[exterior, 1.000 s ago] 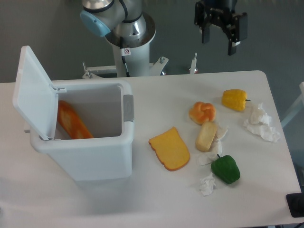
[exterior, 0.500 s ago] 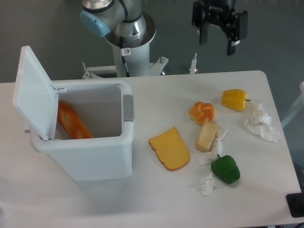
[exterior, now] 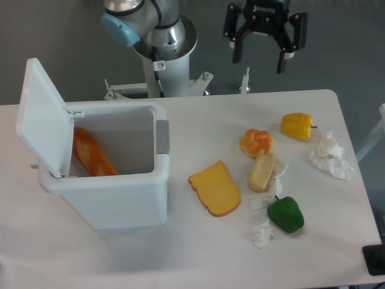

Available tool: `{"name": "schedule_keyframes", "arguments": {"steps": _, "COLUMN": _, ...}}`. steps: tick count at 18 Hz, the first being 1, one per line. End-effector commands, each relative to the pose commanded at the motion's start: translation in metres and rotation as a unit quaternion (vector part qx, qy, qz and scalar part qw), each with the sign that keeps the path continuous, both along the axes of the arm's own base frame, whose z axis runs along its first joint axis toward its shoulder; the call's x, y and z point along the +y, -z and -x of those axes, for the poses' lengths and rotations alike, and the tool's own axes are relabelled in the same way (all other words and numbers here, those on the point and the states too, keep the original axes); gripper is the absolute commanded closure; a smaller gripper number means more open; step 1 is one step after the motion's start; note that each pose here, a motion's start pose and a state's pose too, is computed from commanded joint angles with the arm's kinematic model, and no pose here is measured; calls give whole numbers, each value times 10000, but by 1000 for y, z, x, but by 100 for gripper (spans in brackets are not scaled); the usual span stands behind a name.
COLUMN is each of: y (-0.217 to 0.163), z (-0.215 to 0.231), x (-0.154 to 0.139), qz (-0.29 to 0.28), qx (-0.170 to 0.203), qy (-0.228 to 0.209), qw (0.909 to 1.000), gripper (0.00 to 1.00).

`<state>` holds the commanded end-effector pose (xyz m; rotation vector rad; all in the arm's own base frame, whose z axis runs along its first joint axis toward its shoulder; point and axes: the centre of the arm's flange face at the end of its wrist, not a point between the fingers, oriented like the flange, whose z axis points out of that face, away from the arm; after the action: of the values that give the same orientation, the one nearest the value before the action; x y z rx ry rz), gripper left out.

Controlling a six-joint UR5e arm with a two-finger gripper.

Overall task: Close the trash can
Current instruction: 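Swing the gripper over toward the open trash can lid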

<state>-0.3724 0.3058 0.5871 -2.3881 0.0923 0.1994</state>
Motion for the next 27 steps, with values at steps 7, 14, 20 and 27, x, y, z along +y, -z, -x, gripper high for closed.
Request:
{"name": "schedule_keyframes", "arguments": {"steps": 7, "y": -31, "z": -19, "x": 55, "qz": -546, "qx": -905, "qy": -705, "qw": 9919, "gripper": 0}}
{"name": "schedule_keyframes", "arguments": {"steps": 14, "y": -43, "z": -34, "x": 90, "qz": -1143, "qx": -1952, "qy": -711, "qw": 9715, "gripper": 0}}
{"name": "schedule_keyframes", "arguments": {"steps": 20, "y": -48, "z": -66, "x": 117, "qz": -1268, "qx": -2732, "qy": -619, "qw": 9515, "gripper": 0}}
{"name": "schedule_keyframes", "arguments": {"steps": 27, "y": -57, "z": -125, "x": 144, "qz": -1123, "qx": -3108, "qy": -357, "qw": 9431, "gripper": 0}}
